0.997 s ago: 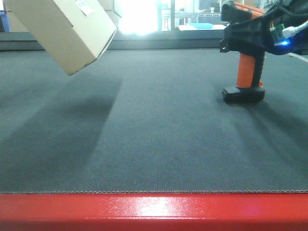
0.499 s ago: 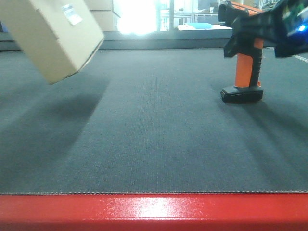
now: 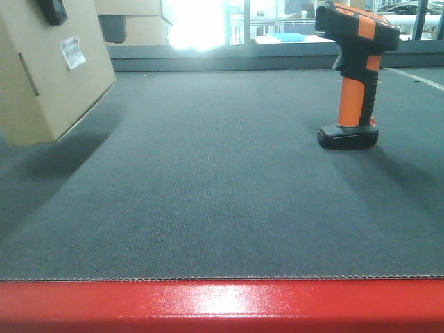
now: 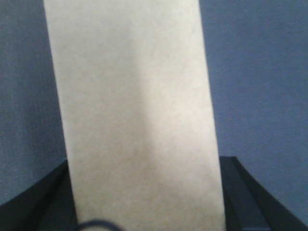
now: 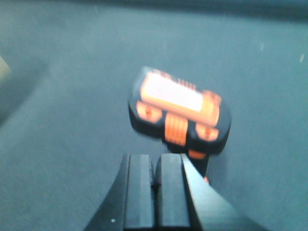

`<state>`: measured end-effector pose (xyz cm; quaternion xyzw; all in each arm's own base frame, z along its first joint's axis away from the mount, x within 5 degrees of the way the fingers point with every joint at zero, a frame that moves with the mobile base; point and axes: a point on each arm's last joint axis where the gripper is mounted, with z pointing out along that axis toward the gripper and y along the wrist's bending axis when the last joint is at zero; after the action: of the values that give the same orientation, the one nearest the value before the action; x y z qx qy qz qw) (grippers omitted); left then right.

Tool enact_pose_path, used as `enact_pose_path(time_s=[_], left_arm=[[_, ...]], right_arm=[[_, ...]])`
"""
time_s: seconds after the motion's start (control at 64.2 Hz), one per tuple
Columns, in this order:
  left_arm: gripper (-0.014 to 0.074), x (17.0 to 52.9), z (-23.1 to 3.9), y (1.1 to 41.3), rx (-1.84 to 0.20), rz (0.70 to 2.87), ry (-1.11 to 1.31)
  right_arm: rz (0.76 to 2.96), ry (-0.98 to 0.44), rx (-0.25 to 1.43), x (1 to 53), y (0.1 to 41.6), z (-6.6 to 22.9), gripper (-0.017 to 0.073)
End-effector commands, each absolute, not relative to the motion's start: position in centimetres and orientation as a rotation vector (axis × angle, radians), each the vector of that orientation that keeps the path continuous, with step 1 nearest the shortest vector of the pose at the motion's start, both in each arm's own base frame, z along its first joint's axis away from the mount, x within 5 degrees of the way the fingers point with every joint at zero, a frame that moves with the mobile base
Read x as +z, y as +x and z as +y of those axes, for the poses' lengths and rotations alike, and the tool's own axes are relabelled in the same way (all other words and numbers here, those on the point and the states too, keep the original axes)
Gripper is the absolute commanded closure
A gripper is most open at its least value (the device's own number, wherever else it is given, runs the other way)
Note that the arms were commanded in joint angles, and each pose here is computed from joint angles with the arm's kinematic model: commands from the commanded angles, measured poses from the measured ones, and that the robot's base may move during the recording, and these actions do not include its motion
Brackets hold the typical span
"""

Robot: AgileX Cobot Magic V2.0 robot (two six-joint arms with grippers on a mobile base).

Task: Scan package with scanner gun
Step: 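Lower the cardboard box onto the belt and release with the left gripper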

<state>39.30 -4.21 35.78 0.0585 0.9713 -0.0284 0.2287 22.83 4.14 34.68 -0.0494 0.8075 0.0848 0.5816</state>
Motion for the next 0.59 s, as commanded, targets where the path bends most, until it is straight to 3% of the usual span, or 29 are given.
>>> enact_pose_path(time_s=[0.0,0.405,0.468,0.577], left_arm=[[0.0704,35.3,-4.2,39.8,-0.07,2.678,0.147],[0.0693,30.9,-4.4,42.0,-0.075,2.786,0.099],[0.0646,30.8,-4.4,42.0,-0.076,2.788,0.096],[0.0443,30.9,-4.5,42.0,-0.076,2.786,0.099]], right_arm=[[1.839,-0.131,0.181,36.0,21.5,3.8,0.0713],[1.739,-0.161,0.164,38.5,17.4,3.2,0.0713],[1.739,-0.167,0.157,38.6,17.3,3.2,0.0713],[1.738,-0.171,0.153,38.6,17.1,3.1,0.0713]])
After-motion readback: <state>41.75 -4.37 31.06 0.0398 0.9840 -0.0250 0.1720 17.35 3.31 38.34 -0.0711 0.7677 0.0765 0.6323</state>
